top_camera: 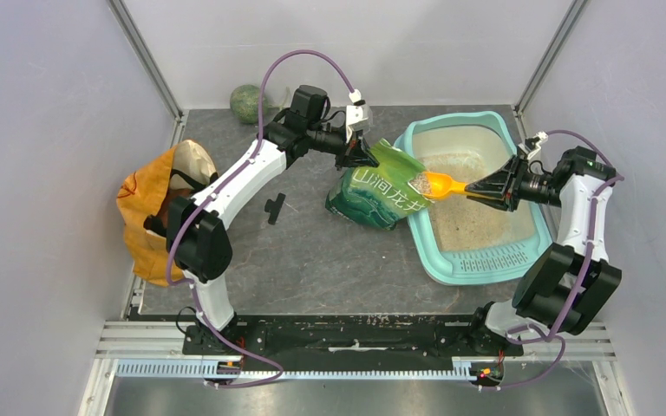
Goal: Fill the litter box with clean litter
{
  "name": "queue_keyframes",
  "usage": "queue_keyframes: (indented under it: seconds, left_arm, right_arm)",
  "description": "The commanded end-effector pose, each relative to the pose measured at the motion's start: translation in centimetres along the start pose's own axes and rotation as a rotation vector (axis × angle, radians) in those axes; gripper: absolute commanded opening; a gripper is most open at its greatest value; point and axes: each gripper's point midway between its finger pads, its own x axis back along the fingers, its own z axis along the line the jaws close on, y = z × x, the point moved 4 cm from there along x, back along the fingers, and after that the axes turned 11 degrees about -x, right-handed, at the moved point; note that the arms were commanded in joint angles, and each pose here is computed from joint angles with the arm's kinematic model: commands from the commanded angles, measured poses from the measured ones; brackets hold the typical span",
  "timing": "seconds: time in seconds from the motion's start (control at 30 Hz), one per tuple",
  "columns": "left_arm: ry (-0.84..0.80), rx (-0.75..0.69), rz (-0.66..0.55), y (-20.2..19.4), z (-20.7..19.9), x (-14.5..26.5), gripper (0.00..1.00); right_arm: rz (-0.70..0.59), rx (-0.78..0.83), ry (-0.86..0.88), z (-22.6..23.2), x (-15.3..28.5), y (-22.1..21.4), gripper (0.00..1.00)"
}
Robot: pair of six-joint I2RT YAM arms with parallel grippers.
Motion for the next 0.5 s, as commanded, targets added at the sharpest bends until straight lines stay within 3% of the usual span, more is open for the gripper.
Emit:
queue_keyframes:
  seconds: [0.0, 0.2, 0.47]
  left_arm:
    - [0.005, -0.232, -0.169, 7.2, 0.3, 1.0, 0.02]
    - [0.015, -0.223, -0.168, 7.0, -0.1, 1.1, 0.02]
    - [0.068, -0.178, -0.155, 6.4, -1.2, 2.3, 0.02]
  right_arm:
    - [-0.043, 0.066, -0.074, 0.8, 0.2, 0.5, 0.0]
    - [-0.051, 0.119, -0.142, 2.0, -0.3, 0.5, 0.0]
    - [-0.084, 0.344, -0.292, 5.4, -2.1, 0.3, 0.0]
